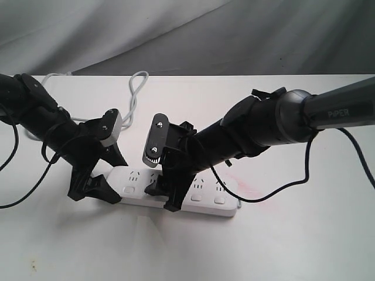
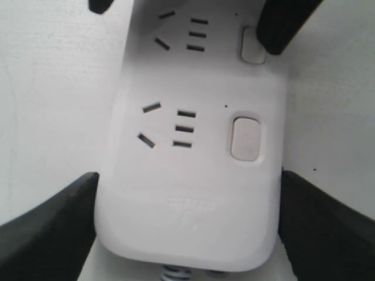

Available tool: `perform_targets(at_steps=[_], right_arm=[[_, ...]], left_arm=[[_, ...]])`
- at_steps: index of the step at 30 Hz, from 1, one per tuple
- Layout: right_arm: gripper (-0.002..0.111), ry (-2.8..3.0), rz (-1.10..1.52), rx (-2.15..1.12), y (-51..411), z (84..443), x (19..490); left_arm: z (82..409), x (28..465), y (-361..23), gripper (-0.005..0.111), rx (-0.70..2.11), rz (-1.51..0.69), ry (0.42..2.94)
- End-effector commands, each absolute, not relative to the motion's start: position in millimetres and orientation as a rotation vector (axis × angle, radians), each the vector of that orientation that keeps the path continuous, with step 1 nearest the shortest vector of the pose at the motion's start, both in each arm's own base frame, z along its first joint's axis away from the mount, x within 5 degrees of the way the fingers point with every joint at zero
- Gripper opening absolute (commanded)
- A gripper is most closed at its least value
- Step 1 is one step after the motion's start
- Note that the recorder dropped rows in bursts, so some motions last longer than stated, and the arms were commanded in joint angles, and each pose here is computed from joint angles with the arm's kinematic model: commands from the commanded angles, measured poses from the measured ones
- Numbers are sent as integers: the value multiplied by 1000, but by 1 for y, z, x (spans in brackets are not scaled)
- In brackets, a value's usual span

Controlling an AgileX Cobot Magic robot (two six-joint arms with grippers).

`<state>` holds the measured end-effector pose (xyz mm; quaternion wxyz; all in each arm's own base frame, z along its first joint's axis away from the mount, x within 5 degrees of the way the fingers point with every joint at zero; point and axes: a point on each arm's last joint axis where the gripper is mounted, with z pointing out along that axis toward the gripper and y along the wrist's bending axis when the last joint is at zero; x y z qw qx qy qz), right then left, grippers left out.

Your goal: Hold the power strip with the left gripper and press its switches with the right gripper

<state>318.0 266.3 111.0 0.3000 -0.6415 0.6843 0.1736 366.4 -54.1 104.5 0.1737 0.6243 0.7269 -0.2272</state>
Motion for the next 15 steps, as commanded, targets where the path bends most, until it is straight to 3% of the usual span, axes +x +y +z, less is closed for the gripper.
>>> perform_targets(at_steps=[1,9,15], right_arm=[[64,1792,409,-1758,262,110,317],[64,1701,383,-1699,256,164,309],[64,1728,352,-1705,243,162,303]], left_arm=[[102,364,-55,64,1788,-667,2070],[102,364,-55,64,1790,-666,2068],[102,364,-55,64,1790,-666,2068]])
